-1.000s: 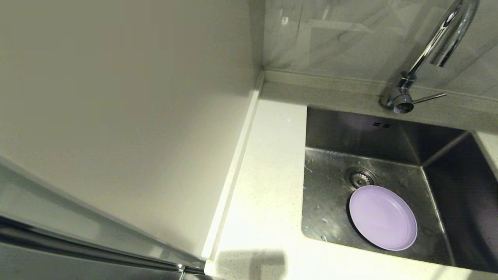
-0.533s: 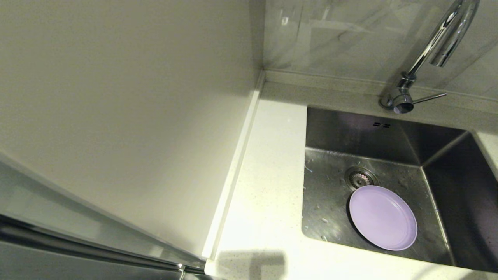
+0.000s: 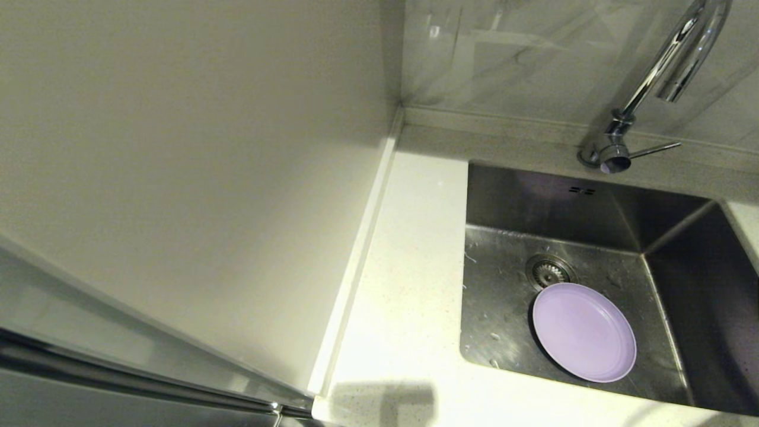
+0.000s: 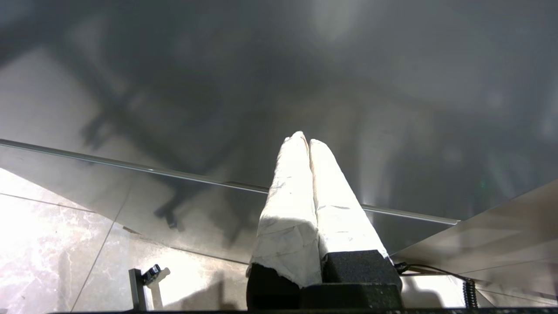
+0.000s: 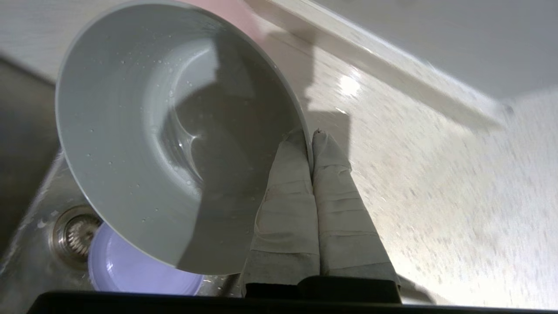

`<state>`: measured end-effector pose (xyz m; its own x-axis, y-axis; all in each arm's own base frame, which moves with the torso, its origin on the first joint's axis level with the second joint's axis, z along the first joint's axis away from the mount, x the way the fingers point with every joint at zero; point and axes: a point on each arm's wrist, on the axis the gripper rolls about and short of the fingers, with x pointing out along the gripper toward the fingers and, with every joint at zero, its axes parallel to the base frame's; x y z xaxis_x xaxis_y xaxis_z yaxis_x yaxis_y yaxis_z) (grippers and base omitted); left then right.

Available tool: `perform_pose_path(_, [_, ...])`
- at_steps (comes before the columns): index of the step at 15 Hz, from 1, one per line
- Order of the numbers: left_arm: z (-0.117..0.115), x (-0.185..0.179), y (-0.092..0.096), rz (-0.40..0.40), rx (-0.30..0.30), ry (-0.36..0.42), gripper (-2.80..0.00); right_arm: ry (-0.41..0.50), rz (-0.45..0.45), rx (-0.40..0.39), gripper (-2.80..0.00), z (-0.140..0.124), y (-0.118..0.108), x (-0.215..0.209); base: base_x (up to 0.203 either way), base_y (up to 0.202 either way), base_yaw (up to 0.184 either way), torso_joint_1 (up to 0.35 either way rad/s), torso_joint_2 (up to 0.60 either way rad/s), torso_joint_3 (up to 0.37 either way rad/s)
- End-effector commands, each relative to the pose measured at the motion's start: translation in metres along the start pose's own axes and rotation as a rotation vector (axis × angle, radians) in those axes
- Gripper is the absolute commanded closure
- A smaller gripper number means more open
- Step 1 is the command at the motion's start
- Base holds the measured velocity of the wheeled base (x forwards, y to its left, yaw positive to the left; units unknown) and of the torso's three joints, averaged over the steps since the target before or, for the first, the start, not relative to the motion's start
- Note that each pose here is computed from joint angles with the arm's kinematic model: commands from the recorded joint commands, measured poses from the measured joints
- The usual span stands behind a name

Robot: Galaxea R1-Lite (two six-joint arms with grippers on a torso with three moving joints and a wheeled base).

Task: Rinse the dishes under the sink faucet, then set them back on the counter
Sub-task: Place the bowl on the table

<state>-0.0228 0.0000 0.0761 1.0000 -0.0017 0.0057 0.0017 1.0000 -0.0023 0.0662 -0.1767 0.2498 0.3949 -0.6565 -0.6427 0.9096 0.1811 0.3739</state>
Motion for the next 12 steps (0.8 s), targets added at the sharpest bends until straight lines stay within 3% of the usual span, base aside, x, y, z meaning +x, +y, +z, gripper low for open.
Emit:
perform_pose_path(1, [-0.001,0.0,0.0,0.0,-0.001,0.003,0.0,0.066,-0.078,0.066,0.0,-0.009,-0.014,0.018,0.0,0.0,0.0,0.0,0.0,0.0])
perform_pose_path(4, [0.0,0.0,0.0,0.0,-0.001,0.001,0.0,0.102,-0.164,0.18,0.0,-0.018,-0.028,0.03,0.0,0.0,0.0,0.0,0.0,0.0])
perform_pose_path(12, [-0.001,0.0,0.0,0.0,-0.001,0.003,0.0,0.184,-0.237,0.174,0.0,-0.038,-0.041,0.052,0.0,0.0,0.0,0.0,0.0,0.0])
